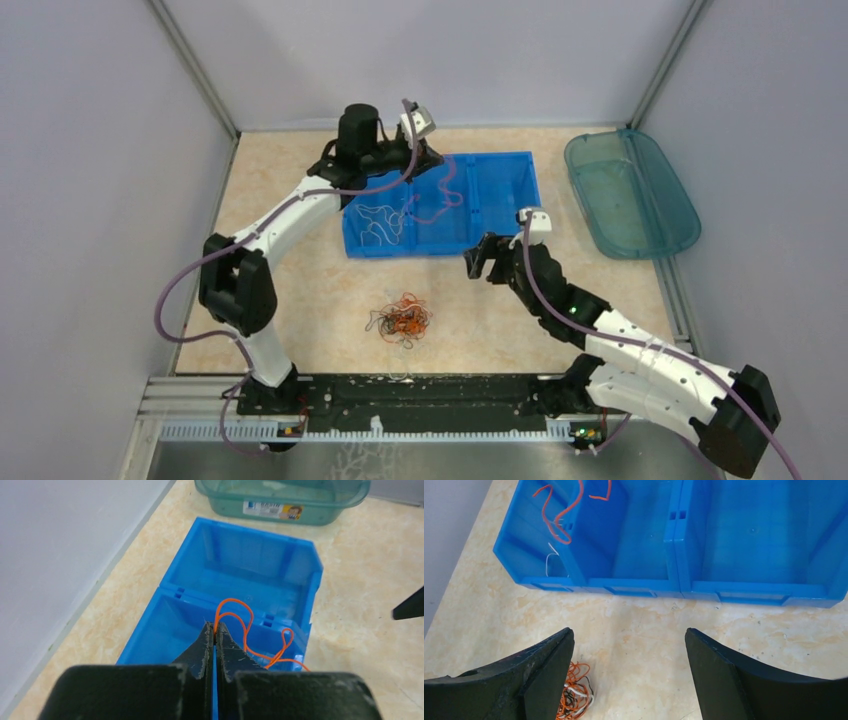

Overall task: Untangle the cables
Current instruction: Place the cable in the bin.

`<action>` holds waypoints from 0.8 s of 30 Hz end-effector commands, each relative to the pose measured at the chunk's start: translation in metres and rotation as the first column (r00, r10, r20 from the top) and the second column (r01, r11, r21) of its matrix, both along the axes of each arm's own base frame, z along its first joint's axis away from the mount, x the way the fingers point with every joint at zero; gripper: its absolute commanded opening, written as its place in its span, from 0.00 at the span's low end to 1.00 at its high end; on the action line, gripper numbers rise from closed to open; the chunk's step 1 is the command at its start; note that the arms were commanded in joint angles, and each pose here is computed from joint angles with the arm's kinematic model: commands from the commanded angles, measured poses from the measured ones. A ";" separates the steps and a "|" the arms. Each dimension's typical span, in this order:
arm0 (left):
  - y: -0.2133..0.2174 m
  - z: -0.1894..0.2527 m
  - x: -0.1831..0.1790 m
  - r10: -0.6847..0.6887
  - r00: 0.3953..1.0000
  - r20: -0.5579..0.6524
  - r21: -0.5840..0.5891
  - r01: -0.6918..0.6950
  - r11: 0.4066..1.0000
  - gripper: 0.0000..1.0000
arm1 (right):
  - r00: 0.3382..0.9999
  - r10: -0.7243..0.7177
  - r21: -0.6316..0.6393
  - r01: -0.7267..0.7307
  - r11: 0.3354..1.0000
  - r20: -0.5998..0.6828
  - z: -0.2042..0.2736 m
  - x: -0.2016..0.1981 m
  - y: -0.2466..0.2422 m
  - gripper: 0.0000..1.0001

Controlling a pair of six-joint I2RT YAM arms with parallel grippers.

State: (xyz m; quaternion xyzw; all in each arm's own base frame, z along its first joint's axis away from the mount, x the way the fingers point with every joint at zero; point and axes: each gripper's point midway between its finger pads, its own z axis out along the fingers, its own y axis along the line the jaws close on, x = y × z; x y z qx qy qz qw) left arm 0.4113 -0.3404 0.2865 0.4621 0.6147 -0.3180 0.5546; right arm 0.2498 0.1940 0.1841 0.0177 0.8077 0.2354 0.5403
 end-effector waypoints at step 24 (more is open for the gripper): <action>0.020 -0.025 0.032 0.157 0.988 0.013 0.228 -0.156 0.961 1.00 | 0.999 0.043 -0.001 -0.043 0.999 0.001 0.026 0.007 0.014 0.84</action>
